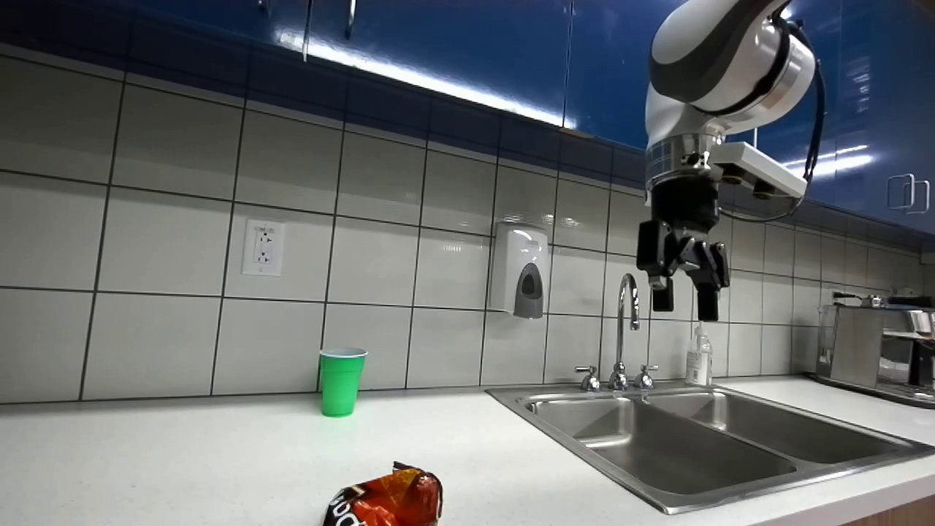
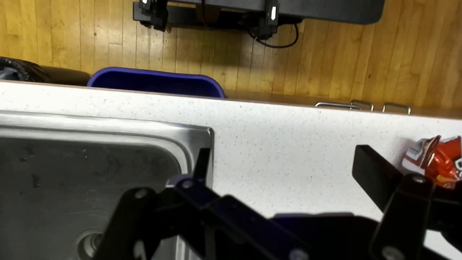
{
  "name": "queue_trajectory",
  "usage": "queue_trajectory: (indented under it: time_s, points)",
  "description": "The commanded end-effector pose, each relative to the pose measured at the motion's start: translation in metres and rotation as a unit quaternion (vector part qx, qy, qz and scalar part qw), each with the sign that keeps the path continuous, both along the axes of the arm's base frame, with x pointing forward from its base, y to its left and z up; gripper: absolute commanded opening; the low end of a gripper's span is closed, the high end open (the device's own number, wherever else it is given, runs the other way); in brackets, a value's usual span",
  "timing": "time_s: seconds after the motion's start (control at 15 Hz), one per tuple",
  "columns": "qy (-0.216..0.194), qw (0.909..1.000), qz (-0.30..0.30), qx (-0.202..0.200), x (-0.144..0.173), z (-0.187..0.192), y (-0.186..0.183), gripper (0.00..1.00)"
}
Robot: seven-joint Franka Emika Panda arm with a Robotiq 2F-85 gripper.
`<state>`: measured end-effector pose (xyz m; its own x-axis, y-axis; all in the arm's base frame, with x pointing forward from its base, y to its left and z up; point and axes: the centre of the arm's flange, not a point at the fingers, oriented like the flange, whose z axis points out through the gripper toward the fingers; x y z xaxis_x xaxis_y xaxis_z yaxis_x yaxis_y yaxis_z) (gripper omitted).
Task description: Pick up the red packet of doritos and put it in the sink
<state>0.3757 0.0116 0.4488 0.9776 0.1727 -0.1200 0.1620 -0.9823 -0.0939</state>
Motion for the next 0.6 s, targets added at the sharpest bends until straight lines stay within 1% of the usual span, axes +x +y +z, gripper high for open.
queue_trajectory:
  time_s: [0.0,0.13,0.33,0.53]
  points:
    - [0.041,0.9961,0.074,0.027,0.006,-0.003,0.007,1.00]
    - [0.057,0.9914,0.113,0.034,0.004,-0.004,0.014,1.00]
    - [0.076,0.9814,0.172,0.038,-0.003,-0.001,0.027,1.00]
    - [0.078,0.9693,0.231,0.030,-0.010,0.000,0.045,1.00]
